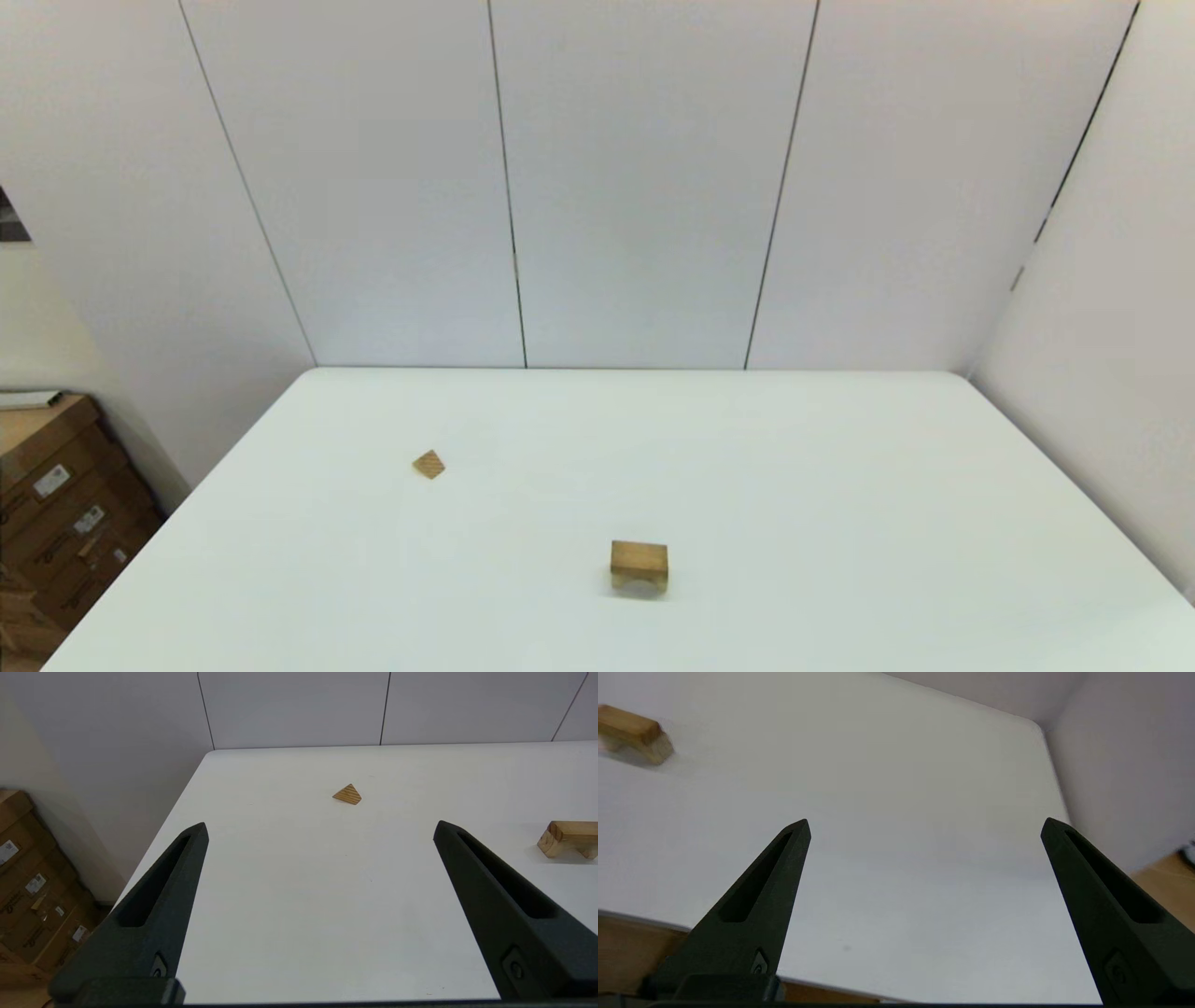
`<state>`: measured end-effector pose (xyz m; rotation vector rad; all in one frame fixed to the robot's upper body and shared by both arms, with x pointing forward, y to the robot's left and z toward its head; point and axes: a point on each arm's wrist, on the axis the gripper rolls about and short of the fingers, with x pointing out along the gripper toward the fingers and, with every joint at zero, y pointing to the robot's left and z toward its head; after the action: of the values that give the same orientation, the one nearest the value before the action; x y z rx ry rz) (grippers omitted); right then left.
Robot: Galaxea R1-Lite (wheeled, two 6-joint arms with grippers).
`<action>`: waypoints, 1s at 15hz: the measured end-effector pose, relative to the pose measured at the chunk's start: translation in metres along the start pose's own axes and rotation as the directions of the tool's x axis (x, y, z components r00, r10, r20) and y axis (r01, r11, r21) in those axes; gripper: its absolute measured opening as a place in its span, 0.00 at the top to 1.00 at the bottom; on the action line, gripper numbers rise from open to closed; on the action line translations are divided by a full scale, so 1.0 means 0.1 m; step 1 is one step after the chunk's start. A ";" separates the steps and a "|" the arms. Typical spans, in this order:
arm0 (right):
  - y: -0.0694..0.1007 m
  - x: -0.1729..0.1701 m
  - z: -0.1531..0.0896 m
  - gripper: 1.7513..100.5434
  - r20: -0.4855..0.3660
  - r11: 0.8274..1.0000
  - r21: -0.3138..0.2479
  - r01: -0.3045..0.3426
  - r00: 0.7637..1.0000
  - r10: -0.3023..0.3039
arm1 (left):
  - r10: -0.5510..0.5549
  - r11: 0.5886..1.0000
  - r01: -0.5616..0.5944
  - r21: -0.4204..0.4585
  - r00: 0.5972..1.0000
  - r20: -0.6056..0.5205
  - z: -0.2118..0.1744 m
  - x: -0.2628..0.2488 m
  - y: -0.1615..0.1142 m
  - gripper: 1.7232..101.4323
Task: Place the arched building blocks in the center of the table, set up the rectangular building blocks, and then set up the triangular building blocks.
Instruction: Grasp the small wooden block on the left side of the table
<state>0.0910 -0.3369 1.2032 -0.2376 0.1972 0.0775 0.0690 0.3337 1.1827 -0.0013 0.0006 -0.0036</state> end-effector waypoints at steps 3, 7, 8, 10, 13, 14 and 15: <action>0.02 0.03 -0.05 0.03 0.038 0.998 0.055 -0.023 0.999 0.020 | 0.000 1.000 0.000 0.000 1.000 0.000 0.00 0.00 0.00 0.04; 0.02 0.03 -0.08 0.03 0.019 0.998 0.059 -0.017 1.000 0.016 | -0.001 1.000 0.001 0.000 1.000 0.000 0.00 0.00 0.00 0.04; 0.03 0.03 -0.10 0.03 0.004 0.998 0.058 -0.024 1.000 0.024 | -0.001 1.000 0.001 0.000 1.000 0.000 0.00 0.00 0.00 0.04; 0.03 0.03 -0.11 0.03 -0.004 0.998 0.053 -0.038 0.999 0.038 | -0.001 1.000 0.001 0.000 1.000 0.000 0.00 0.00 0.00 0.04; 0.05 0.03 -0.17 0.03 -0.054 0.995 0.062 -0.074 0.996 0.077 | -0.001 1.000 0.001 0.000 1.000 0.000 0.00 0.00 0.00 0.04; 0.06 0.03 -0.16 0.03 -0.053 0.994 0.065 -0.083 0.995 0.087 | 0.000 1.000 0.000 0.000 1.000 0.000 0.00 0.00 0.00 0.04; 0.06 0.03 -0.16 0.03 -0.054 0.994 0.069 -0.082 0.995 0.086 | -0.001 1.000 0.001 0.000 1.000 0.000 0.00 0.00 0.00 0.04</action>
<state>0.0900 -0.3354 1.1858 -0.1646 0.2657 0.1475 0.0690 0.3337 1.1827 -0.0017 0.0006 -0.0045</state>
